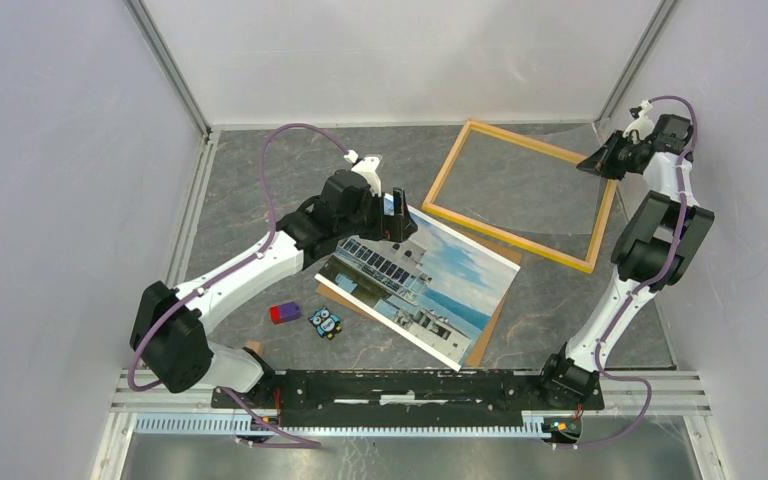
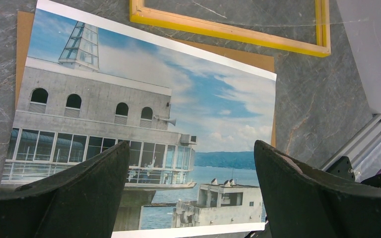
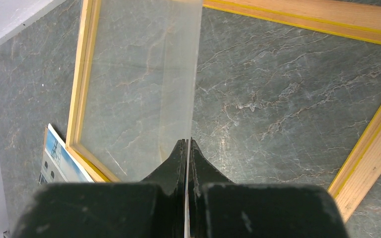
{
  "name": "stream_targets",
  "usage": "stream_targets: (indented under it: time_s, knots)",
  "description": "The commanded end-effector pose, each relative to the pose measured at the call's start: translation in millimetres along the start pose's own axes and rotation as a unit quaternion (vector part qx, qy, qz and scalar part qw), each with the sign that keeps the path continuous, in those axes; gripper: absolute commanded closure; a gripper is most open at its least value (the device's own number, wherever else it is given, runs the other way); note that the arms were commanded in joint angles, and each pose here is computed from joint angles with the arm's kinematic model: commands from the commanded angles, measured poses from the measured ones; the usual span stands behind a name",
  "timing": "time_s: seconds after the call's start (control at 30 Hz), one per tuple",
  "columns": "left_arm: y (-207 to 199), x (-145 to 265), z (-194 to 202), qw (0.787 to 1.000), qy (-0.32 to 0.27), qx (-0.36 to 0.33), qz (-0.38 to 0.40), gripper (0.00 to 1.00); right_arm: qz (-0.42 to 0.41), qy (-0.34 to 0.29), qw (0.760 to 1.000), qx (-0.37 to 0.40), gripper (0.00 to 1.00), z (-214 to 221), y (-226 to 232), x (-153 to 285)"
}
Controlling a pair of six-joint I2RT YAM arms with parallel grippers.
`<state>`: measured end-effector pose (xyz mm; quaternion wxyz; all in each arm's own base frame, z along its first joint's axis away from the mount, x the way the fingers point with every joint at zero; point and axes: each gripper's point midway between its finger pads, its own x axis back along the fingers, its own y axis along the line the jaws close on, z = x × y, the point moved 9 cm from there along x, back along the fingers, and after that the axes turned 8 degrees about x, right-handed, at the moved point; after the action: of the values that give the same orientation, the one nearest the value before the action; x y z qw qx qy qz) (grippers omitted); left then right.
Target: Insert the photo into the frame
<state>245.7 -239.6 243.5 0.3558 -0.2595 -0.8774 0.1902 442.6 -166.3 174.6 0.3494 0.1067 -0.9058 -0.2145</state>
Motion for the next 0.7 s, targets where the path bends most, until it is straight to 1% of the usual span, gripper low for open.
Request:
stream_targets:
  time_s: [0.0,0.67]
  knots:
    - [-9.5,2.0,-12.1,0.999,-0.018,-0.024,0.016,0.0,0.0,-0.007,1.0,0.014,1.0,-7.0,-4.8,3.6]
    - [-10.8,2.5,-12.2,0.999,-0.016,-0.02,0.022,0.0,0.024,0.002,1.0,0.013,1.0,0.3,-7.0,8.2]
